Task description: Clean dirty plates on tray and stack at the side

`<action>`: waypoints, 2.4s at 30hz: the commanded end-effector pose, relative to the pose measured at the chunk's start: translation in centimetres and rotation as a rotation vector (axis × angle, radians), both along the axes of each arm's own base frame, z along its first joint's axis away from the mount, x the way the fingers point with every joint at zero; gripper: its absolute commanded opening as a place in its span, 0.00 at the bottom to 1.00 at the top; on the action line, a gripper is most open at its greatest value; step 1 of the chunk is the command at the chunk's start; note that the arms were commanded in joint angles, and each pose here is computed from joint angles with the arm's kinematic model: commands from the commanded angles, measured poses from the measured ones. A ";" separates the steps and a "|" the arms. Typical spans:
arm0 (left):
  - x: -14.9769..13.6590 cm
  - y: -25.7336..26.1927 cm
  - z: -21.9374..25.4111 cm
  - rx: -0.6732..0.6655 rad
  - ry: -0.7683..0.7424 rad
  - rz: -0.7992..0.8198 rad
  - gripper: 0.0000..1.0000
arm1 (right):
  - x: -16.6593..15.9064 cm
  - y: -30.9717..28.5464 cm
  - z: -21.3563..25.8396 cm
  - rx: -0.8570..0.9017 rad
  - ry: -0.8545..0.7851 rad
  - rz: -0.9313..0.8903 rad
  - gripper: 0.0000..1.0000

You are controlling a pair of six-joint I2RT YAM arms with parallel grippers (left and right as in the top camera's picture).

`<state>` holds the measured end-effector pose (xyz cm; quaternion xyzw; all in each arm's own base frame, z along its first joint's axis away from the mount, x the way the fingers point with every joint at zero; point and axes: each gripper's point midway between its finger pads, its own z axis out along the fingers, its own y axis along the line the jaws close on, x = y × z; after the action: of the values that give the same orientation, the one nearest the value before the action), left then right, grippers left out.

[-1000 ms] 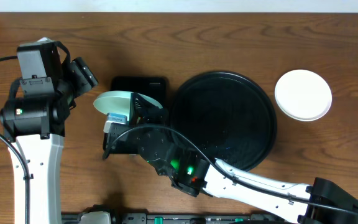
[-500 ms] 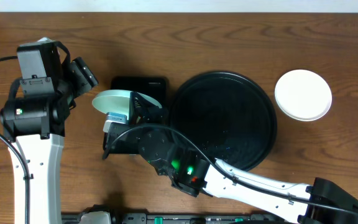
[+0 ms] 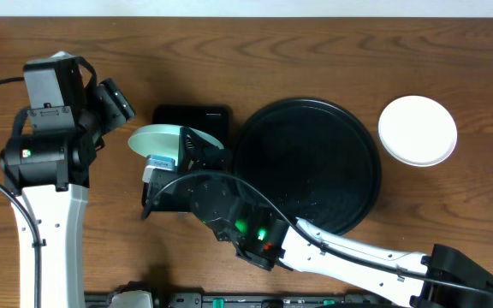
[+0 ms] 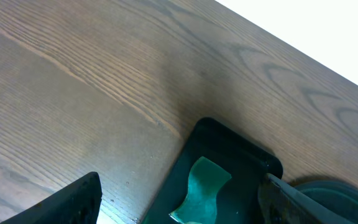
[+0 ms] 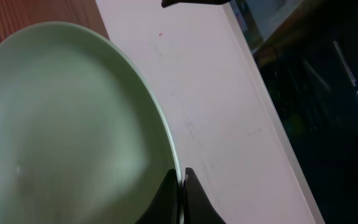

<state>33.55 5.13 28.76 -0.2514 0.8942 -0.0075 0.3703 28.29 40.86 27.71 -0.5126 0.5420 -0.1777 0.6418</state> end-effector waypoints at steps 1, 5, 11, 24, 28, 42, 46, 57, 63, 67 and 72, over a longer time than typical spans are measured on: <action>0.2 0.4 0.5 0.004 -0.013 0.019 0.81 | -0.4 -0.2 1.1 0.016 -0.013 -0.001 0.01; 0.2 0.4 0.6 0.004 -0.013 0.019 0.81 | -0.4 -0.2 1.0 0.012 -0.011 -0.001 0.01; 0.2 0.4 0.5 0.004 -0.013 0.019 0.81 | -0.4 -0.5 -0.6 -0.018 0.040 -0.008 0.01; 0.2 0.4 0.6 0.004 -0.013 0.019 0.81 | 0.6 -1.6 -2.0 0.036 0.127 -0.055 0.01; 0.2 0.4 0.5 0.004 -0.013 0.019 0.81 | 0.6 -1.6 -2.1 0.035 0.128 -0.054 0.01; 0.2 0.4 0.5 0.004 -0.013 0.019 0.81 | 0.2 -1.2 -2.6 0.017 0.147 -0.021 0.01; 0.2 0.4 0.6 0.004 -0.013 0.019 0.81 | 0.2 -1.1 -2.6 0.016 0.148 -0.020 0.01; 0.2 0.4 0.6 0.004 -0.013 0.019 0.81 | 0.1 -1.7 -4.1 0.017 0.211 -0.043 0.01; 0.2 0.4 0.6 0.004 -0.013 0.019 0.81 | 0.0 -2.0 -4.8 -0.019 0.226 -0.048 0.01; 0.2 0.4 0.6 0.004 -0.013 0.019 0.81 | 0.0 -2.0 -4.8 -0.010 0.230 -0.050 0.01; 0.2 0.4 0.6 0.004 -0.013 0.019 0.81 | -0.1 -2.2 -5.3 -0.032 0.239 -0.052 0.01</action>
<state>33.55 5.13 28.76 -0.2514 0.8942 -0.0075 0.3703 28.06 39.11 21.60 -0.5390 0.6175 -0.1474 0.5536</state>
